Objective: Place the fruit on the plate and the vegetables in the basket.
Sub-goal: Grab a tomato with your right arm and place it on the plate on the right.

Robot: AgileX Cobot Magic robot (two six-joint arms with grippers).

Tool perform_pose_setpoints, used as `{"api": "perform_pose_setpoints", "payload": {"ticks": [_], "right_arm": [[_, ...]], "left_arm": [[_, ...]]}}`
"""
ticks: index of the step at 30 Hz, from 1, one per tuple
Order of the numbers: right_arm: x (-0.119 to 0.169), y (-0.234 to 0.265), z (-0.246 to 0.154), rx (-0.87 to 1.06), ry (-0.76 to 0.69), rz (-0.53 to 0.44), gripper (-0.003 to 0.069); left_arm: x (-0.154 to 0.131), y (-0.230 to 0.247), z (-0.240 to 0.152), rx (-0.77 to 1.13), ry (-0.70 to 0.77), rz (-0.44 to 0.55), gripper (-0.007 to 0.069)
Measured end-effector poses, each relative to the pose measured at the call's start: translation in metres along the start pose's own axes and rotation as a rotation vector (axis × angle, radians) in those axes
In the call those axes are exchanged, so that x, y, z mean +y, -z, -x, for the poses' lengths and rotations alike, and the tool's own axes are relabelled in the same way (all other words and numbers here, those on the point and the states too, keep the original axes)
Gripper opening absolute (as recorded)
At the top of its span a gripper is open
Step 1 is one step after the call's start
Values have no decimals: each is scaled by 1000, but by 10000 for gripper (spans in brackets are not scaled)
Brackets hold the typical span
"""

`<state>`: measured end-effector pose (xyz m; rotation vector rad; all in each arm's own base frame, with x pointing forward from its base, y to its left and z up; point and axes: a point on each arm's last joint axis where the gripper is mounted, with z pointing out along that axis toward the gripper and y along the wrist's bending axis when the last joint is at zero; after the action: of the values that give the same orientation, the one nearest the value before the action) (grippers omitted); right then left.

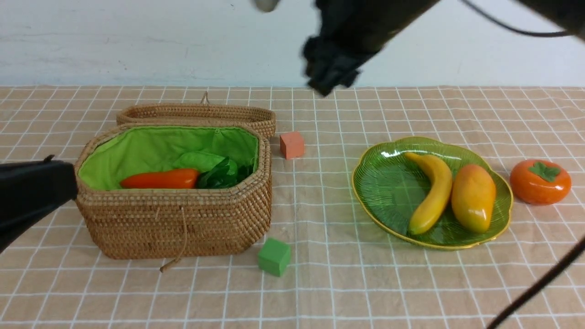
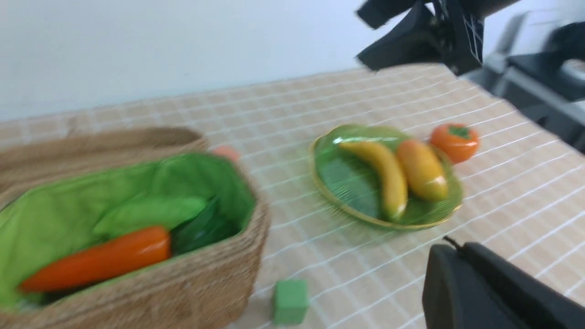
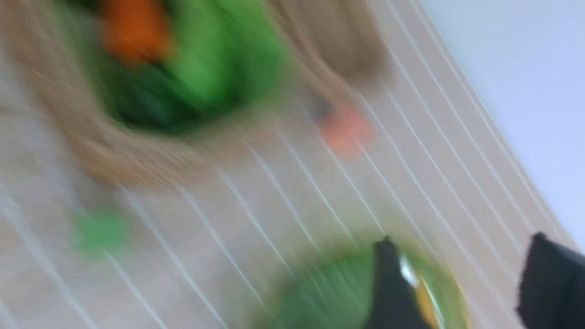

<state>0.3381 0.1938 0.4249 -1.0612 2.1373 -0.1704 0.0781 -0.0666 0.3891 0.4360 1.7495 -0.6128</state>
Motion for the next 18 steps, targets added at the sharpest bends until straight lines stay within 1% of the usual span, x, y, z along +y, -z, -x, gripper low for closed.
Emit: {"api": "perform_pose_setpoints", "payload": {"ticks": [1,2,3,4,6,7,8,9,10,11,14,15,16,17,18], "right_arm": [[-18,-1,-13,46,-51,-37,288],[-45,-5,-32,125,-176,-97,214],[-53,-7,-40,145,-207,-110,205],[-82,-14,-68,207,-361,-142,146],[-103,-21,-94,259,-483,-155,125],[-119,-28,-121,301,-620,-142,114],[-129,-33,-140,336,-687,-136,116],[-141,-43,-175,385,-815,-88,144],[-148,-51,-194,401,-883,-62,176],[-153,-58,-208,402,-934,-46,208],[-168,-80,-248,384,-1092,-12,375],[-169,-83,-251,383,-1103,-10,375],[-176,-94,-272,380,-1180,-1,486],[-179,-101,-282,384,-1213,0,536],[-180,-102,-286,383,-1227,0,559]], "left_arm": [[-2,-2,0,-2,-1,-13,-13],[-5,-5,0,2,-3,-34,-13],[-5,-6,0,3,-4,-38,-13],[-8,-12,-1,21,-6,-50,-13],[-10,-16,-3,40,-11,-55,-13],[-12,-21,-5,61,-15,-57,-13],[-12,-23,-6,73,-17,-59,-13],[-14,-28,-7,92,-25,-61,-13],[-14,-29,-8,98,-28,-61,-13],[-15,-30,-8,100,-30,-62,-13],[-15,-30,-8,101,-33,-62,-13],[-15,-30,-8,101,-33,-62,-13],[-15,-30,-8,101,-33,-62,-13],[-15,-30,-8,101,-33,-62,-13],[-15,-30,-8,101,-33,-62,-13]]}}
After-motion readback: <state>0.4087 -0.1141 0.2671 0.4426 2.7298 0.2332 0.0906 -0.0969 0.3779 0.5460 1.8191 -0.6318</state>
